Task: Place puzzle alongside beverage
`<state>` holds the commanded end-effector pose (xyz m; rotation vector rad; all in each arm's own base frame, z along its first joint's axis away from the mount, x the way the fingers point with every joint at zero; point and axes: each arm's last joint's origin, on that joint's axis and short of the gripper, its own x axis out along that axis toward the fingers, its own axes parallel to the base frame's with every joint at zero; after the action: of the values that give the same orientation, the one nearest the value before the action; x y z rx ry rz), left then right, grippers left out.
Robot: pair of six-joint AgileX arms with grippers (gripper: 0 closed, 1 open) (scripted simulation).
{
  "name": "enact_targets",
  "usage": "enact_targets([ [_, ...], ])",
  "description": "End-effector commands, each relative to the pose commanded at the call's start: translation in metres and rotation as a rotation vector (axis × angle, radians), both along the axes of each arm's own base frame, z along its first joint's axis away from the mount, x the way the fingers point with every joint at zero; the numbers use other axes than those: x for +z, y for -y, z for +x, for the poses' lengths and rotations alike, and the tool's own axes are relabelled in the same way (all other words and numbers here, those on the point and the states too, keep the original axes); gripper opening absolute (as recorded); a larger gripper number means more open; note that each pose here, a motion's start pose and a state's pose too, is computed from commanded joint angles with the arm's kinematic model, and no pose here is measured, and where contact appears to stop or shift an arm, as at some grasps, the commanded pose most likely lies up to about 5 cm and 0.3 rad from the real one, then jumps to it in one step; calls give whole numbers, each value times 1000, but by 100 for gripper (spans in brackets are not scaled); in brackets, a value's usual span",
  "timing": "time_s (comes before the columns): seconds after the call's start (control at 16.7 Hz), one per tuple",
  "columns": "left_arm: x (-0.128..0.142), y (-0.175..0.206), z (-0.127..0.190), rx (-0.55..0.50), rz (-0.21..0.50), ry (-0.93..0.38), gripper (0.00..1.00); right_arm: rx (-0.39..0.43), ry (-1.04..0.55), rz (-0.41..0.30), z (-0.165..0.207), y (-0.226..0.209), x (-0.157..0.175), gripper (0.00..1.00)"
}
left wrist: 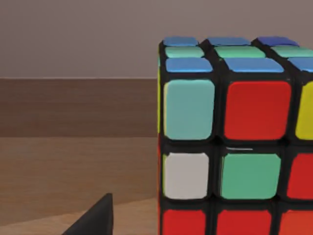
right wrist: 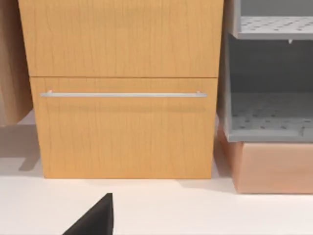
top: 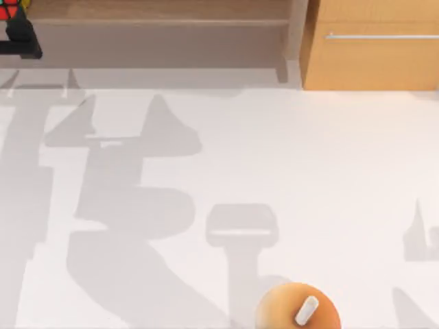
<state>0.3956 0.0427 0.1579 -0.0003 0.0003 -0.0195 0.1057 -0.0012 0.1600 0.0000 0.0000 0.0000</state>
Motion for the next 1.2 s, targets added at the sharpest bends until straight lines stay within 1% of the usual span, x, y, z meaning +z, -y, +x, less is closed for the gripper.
enact_targets([
  [0.36,0,0,42,-1,0,1,100,0,0,0,0,0,0,100],
  [0.66,0,0,46,-1,0,0,100,0,0,0,0,0,0,100],
  [1.2,0,0,46,-1,0,0,32,0,0,0,0,0,0,100],
])
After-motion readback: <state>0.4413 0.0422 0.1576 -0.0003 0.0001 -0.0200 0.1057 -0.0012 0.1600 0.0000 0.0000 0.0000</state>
